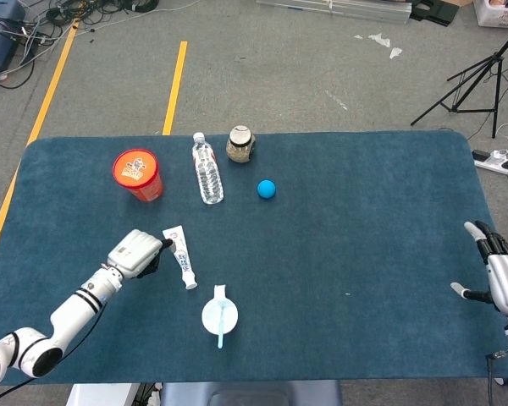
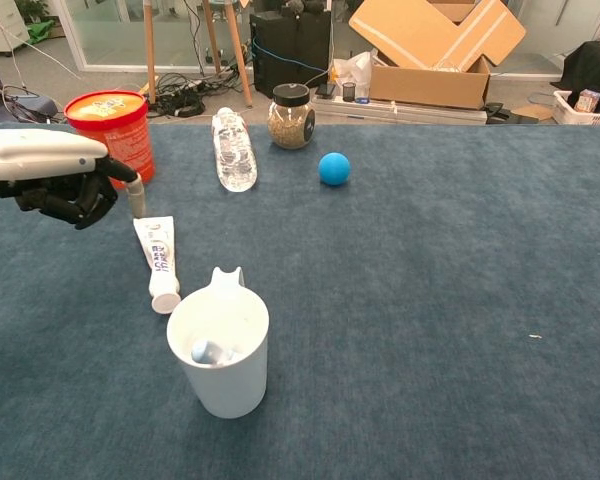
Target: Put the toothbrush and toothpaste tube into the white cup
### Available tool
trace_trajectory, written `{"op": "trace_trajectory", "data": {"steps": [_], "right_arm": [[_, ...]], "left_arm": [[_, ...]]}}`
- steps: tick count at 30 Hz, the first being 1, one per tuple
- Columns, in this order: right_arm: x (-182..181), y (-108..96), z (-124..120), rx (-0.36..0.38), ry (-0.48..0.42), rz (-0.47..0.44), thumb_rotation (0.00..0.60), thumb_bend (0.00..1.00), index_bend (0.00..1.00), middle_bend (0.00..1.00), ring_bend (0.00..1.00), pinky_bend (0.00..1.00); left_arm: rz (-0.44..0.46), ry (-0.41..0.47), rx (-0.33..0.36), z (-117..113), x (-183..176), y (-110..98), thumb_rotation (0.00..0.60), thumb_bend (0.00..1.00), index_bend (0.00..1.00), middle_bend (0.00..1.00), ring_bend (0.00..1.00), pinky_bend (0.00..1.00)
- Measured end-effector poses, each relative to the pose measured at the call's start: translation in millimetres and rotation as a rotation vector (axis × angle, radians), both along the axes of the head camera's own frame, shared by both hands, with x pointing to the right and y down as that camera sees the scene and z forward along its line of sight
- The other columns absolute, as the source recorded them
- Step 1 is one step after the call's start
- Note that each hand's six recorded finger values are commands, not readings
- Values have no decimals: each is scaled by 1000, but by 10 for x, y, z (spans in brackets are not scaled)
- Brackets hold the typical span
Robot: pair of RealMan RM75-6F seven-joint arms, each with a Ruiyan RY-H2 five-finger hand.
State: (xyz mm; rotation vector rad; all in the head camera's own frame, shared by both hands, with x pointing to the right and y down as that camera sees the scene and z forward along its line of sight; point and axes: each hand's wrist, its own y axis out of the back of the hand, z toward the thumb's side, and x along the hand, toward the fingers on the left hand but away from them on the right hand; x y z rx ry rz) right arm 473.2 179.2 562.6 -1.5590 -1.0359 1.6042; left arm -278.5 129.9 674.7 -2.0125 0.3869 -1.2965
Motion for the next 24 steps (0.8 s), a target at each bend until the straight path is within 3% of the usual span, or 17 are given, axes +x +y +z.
{"op": "trace_trajectory", "data": {"steps": [10,24], "right_arm": [[2,1,0,-3,-1,-1,600,0,120,95,153,572],[8,-3,-6,-1,-3,2,600,0,120,96,153,572]], "left_arm": [[48,50,-27,73,297,65,600,1000,311,1000,1000,954],[100,19,-93,228,451,173,600,1000,319,1000,1000,957]]}}
